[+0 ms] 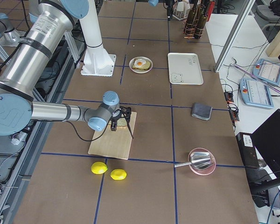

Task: Make sandwich and place on tray
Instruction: 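Grasp the bread slice on the wooden board with the right gripper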

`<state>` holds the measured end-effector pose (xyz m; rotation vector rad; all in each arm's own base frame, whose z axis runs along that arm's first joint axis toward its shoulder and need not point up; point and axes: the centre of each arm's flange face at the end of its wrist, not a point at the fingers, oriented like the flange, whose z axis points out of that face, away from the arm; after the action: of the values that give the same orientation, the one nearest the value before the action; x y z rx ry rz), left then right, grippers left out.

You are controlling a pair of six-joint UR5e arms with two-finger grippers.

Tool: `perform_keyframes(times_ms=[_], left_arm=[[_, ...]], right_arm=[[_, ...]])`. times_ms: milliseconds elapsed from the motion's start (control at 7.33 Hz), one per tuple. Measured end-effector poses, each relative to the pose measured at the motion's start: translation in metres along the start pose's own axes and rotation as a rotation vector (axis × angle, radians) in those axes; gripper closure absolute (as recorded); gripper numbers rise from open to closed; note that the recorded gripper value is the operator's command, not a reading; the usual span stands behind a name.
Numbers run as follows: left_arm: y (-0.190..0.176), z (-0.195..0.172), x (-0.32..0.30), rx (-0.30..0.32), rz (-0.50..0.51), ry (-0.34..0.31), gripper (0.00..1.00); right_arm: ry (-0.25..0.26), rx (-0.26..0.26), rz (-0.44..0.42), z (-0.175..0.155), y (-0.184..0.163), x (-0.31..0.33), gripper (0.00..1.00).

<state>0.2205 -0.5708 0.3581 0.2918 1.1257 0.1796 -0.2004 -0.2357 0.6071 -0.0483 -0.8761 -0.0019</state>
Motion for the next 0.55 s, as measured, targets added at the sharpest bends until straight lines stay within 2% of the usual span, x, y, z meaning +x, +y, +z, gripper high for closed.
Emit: perform_keyframes(times_ms=[409, 545], left_arm=[[0.0003, -0.0010, 0.0012, 0.002, 0.003, 0.002, 0.00], [0.0003, -0.0010, 0.0012, 0.002, 0.002, 0.002, 0.00]], right_arm=[[0.010, -0.015, 0.006, 0.0032, 0.0038, 0.0042, 0.27], [0.014, -0.016, 0.009, 0.0045, 0.0041, 0.0068, 0.30]])
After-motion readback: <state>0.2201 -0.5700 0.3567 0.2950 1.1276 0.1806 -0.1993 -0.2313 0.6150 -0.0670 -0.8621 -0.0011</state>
